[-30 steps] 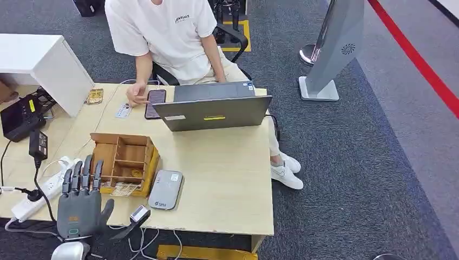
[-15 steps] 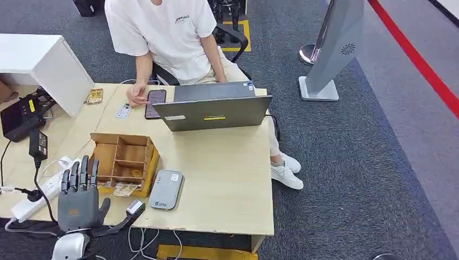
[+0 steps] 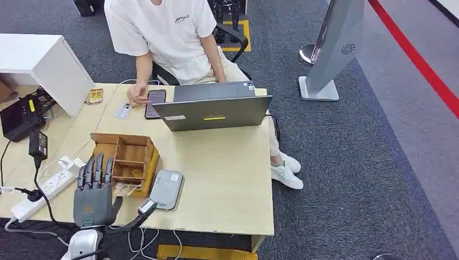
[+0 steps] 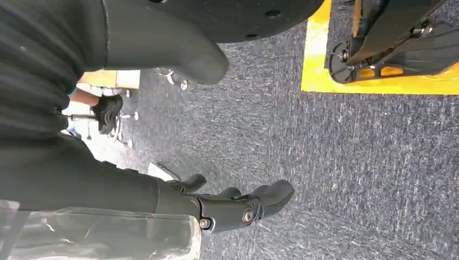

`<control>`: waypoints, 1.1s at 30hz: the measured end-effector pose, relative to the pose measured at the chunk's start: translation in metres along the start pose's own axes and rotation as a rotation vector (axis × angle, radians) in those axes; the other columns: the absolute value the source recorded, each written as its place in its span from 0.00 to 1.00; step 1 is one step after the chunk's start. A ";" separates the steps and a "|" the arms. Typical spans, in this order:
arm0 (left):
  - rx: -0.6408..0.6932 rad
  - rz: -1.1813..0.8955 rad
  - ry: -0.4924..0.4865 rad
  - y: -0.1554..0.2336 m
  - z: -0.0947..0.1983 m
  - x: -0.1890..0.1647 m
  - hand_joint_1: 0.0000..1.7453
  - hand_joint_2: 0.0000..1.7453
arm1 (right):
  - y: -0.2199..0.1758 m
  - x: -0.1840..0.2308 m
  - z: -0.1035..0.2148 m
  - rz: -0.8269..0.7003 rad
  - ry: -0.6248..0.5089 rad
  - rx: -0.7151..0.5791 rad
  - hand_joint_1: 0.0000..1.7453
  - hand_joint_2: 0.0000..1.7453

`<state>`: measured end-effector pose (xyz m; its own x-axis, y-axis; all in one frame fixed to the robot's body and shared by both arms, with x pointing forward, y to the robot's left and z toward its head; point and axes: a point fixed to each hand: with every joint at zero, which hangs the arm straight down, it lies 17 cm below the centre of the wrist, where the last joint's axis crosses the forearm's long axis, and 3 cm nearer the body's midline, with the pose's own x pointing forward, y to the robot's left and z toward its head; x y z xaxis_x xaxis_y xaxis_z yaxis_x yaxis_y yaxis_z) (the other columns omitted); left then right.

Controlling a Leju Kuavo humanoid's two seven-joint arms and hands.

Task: Pass the card to the sensor for recognition and then transmit it.

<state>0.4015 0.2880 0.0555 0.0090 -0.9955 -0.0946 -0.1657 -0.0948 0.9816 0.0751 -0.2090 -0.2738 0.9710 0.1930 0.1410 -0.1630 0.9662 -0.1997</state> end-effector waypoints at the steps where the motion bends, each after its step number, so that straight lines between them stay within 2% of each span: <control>1: 0.003 -0.001 -0.010 0.000 0.001 0.003 0.00 1.00 | 0.000 0.000 0.000 0.000 0.000 0.000 0.00 1.00; 9: 0.007 -0.009 -0.049 -0.002 0.005 0.012 0.00 1.00 | 0.000 0.000 0.000 0.007 -0.002 0.000 0.00 1.00; 10: 0.007 -0.010 -0.051 -0.002 0.005 0.012 0.04 1.00 | 0.000 0.000 0.000 0.009 -0.003 0.000 0.00 1.00; 11: 0.006 -0.010 -0.053 -0.003 0.006 0.012 1.00 1.00 | 0.000 0.000 0.000 0.011 -0.003 0.000 0.00 1.00; 17: -0.014 -0.013 -0.108 -0.007 0.010 0.023 1.00 1.00 | 0.000 0.000 0.000 0.012 -0.004 0.000 0.00 1.00; 33: -0.029 -0.005 -0.132 -0.011 0.013 0.030 1.00 1.00 | 0.001 0.000 0.000 0.010 -0.003 0.001 0.00 1.00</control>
<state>0.3908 0.2588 0.0402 -0.1206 -0.9856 -0.1189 -0.1374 -0.1020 0.9852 0.0751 -0.2081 -0.2737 0.9687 0.2036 0.1419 -0.1733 0.9643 -0.2002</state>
